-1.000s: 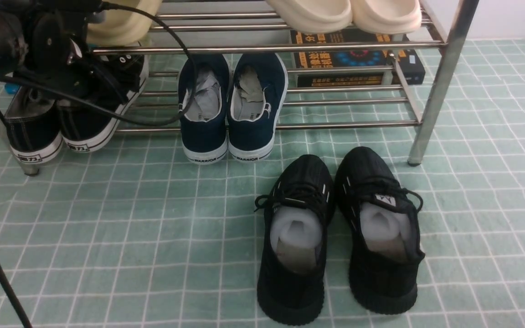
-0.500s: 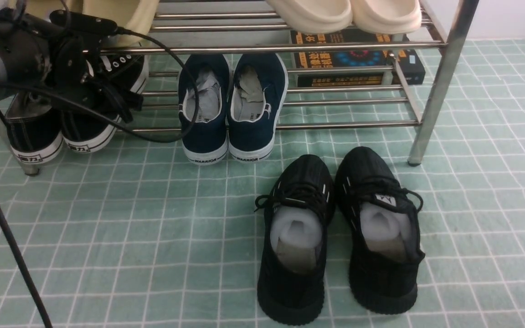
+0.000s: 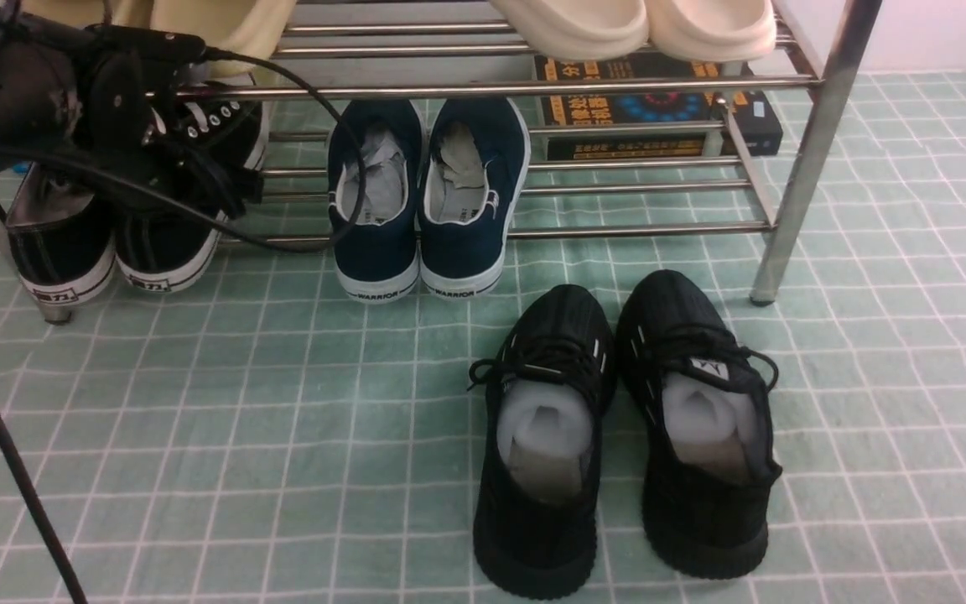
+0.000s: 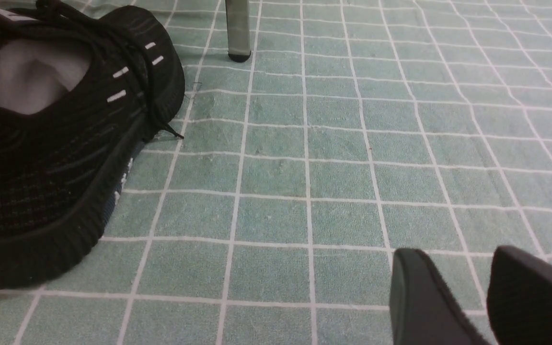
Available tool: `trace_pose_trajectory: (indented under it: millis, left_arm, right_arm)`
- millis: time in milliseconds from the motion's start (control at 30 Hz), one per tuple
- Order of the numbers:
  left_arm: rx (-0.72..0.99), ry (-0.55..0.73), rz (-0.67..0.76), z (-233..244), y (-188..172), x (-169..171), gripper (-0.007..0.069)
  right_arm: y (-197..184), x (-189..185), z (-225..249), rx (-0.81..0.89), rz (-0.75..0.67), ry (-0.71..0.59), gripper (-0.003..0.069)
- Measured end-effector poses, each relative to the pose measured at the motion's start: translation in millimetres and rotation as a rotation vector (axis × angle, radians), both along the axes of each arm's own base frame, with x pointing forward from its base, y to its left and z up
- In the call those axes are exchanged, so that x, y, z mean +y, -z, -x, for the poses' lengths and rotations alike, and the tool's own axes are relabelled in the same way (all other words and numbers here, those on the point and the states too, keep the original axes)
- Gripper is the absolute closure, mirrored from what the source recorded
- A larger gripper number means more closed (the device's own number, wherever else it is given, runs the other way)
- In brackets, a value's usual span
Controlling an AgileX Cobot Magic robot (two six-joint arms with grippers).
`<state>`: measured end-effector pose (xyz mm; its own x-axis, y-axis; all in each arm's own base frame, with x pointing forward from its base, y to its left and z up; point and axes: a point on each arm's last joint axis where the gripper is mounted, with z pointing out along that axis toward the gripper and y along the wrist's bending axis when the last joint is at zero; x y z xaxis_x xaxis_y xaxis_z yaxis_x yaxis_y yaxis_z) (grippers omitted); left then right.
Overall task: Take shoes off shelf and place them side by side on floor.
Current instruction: 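Set the held shoe down on the floor in front of the rack with the left gripper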
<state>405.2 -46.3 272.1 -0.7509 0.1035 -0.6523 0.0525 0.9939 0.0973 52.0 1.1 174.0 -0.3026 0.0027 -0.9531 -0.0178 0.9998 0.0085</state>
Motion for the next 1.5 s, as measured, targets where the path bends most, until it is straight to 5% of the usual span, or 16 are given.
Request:
trace_pose_trajectory:
  millis: [400, 867, 1100, 1500]
  left_arm:
    - [0.063, -0.064, 0.23, 52, -58, -6, 0.0613]
    - [0.187, 0.094, 0.318, 174, -135, -5, 0.0613]
    - [0.254, 0.217, 0.382, 202, -113, -13, 0.0613]
    - [0.388, 0.194, 0.351, 208, -68, -10, 0.0612]
  right_arm:
    - [0, 0, 0, 0.0, 0.0, 0.0, 0.042]
    - [0, 0, 0, 0.0, 0.0, 0.0, 0.042]
    - [0, 0, 0, 0.0, 0.0, 0.0, 0.042]
    - [0, 0, 0, 0.0, 0.0, 0.0, 0.042]
